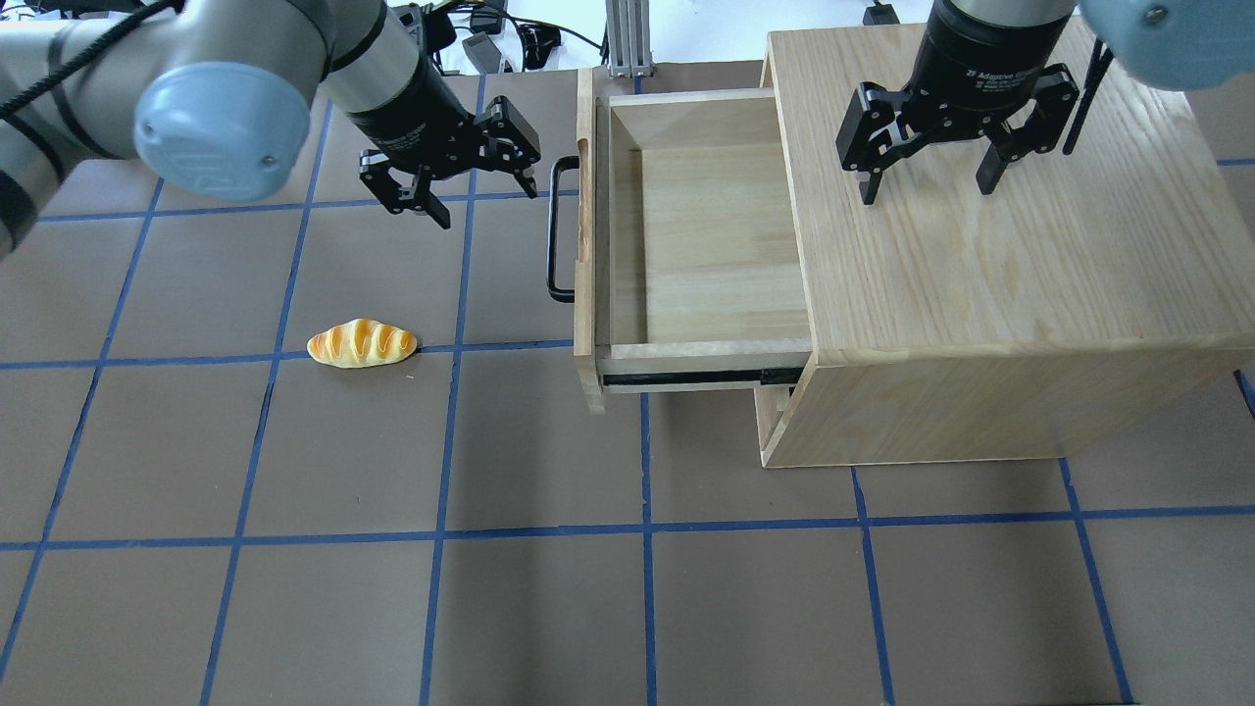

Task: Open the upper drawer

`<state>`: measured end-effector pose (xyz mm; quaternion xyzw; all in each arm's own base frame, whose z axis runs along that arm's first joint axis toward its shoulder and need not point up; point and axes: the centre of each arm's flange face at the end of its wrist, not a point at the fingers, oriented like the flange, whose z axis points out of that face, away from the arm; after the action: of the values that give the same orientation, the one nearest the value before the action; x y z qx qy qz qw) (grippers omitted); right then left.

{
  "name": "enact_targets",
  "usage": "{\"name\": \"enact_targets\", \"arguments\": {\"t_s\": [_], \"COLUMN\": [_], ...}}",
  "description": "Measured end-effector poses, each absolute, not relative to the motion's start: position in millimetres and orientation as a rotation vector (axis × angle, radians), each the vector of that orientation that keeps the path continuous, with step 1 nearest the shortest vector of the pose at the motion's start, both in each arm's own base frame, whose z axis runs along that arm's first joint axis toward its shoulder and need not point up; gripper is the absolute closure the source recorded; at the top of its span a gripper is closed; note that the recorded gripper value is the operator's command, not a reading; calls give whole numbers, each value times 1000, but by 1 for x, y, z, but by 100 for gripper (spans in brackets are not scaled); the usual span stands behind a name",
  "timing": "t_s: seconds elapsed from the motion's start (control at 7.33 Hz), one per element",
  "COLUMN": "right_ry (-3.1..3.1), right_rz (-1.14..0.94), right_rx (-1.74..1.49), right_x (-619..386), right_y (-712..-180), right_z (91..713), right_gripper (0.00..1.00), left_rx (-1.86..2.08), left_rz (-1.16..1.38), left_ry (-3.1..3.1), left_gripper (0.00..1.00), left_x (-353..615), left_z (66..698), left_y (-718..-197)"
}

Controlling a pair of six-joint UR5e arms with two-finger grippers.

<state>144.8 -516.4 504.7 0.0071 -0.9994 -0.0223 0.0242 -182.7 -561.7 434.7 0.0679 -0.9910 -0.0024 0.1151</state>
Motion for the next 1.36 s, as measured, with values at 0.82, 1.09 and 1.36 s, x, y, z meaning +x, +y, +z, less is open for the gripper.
{"name": "enact_targets", "arguments": {"t_s": [0.82, 1.09, 1.36], "right_ry": [-3092, -3092, -3092], "right_rz": [-69, -68, -69], "right_rx": [22, 21, 20], "right_x": [145, 145, 145], "right_y": [-517, -516, -516], "right_z": [505, 505, 505], "right_gripper": [0, 0, 0], "left_rx": [-65, -79, -110], "left_rz": [35, 54, 92], "left_ry": [-3197, -3196, -3158], "left_gripper": [0, 0, 0], "left_x": [-126, -124, -122], "left_z": [524, 525, 526], "left_y": [-492, -496, -501]}}
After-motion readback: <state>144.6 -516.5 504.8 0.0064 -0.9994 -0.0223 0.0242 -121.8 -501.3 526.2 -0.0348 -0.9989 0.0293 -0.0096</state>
